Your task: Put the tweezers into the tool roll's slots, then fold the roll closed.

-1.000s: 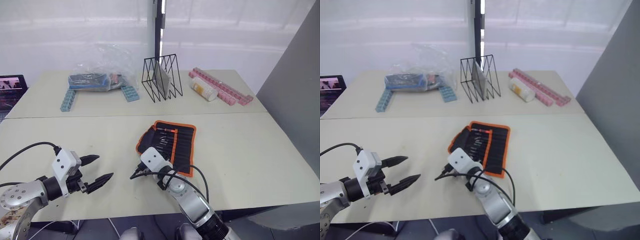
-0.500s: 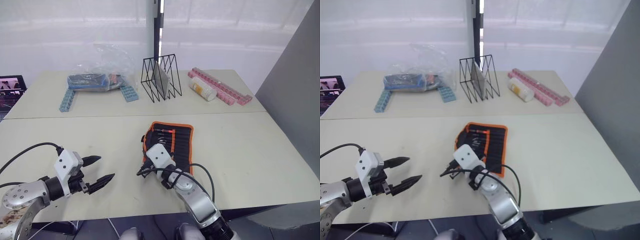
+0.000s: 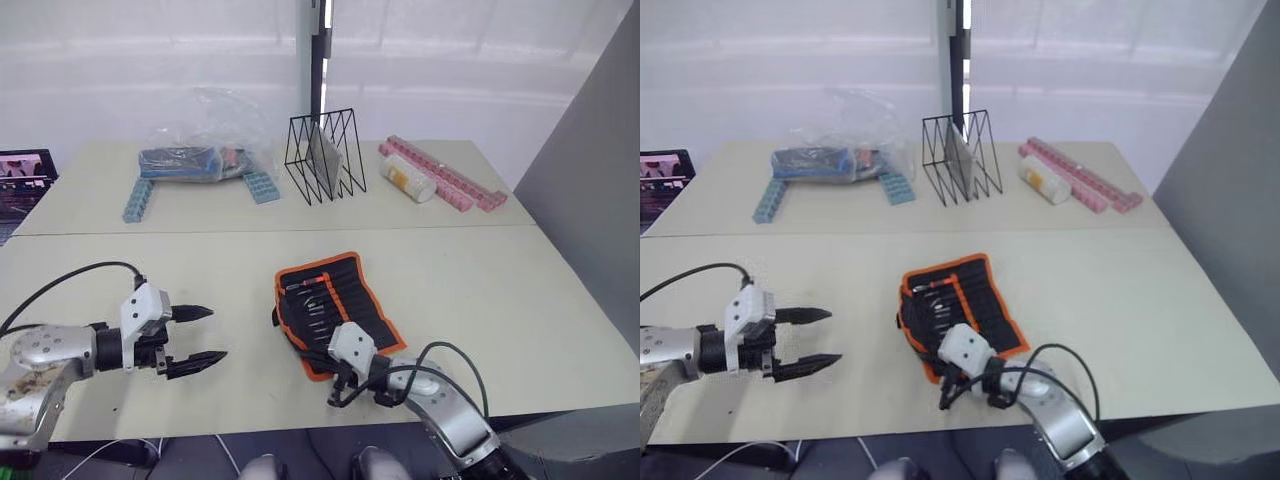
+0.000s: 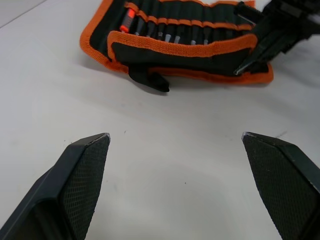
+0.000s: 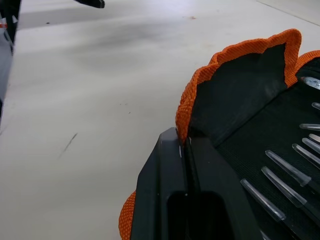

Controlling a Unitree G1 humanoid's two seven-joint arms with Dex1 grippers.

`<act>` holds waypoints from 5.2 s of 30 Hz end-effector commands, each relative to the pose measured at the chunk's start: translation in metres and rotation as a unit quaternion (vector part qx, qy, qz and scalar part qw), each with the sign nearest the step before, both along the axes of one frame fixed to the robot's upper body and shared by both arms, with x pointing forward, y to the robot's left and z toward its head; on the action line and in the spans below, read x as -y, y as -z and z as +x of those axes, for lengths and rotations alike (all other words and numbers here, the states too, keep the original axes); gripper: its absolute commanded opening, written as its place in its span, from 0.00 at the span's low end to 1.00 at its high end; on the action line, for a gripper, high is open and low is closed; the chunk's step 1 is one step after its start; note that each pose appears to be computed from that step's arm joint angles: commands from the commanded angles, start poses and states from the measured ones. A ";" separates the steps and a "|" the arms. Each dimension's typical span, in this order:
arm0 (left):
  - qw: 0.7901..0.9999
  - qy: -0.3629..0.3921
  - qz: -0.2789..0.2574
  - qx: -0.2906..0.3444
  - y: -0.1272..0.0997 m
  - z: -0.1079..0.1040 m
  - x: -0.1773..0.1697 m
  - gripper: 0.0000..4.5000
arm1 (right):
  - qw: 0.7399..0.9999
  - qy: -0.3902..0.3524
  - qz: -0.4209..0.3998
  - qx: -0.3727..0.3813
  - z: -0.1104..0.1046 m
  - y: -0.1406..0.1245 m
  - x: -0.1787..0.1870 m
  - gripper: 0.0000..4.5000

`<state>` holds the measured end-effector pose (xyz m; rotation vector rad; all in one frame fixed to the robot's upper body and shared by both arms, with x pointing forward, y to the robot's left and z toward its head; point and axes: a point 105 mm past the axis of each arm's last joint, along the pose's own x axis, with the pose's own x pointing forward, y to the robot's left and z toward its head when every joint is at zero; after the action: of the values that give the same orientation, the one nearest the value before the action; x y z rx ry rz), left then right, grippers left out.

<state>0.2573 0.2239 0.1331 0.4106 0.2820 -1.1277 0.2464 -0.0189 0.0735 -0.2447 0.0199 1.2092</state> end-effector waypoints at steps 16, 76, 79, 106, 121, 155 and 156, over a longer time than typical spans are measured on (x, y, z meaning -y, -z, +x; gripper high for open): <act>0.963 0.255 0.054 0.067 -0.007 0.080 0.077 1.00 | 0.999 0.027 -0.036 0.026 -0.022 0.001 0.046 0.00; 0.994 0.018 -0.037 -0.103 0.047 -0.013 0.063 0.00 | 0.985 0.160 -0.060 -0.019 0.015 -0.001 0.056 0.00; 0.993 0.006 -0.046 -0.106 0.049 -0.014 0.066 0.00 | 0.980 0.185 -0.060 -0.042 0.020 0.002 0.055 0.00; 0.994 -0.038 0.006 -0.103 0.065 -0.022 0.039 0.00 | 0.964 0.238 -0.052 -0.101 0.040 -0.001 0.055 0.00; 0.982 -0.072 0.064 -0.163 0.084 -0.026 0.051 0.00 | 0.959 0.264 -0.057 -0.084 0.052 -0.009 0.054 0.34; 0.980 -0.094 0.058 -0.167 0.080 -0.023 0.038 0.00 | 0.998 0.047 -0.011 0.037 0.031 -0.011 -0.006 0.00; 0.980 -0.098 0.060 -0.165 0.080 -0.022 0.037 0.00 | 0.998 0.053 -0.009 0.036 0.033 -0.010 -0.006 0.00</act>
<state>0.2375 0.1705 0.0678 0.2696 0.5845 -1.0516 0.2764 -0.0142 0.0753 -0.2929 0.0316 1.1078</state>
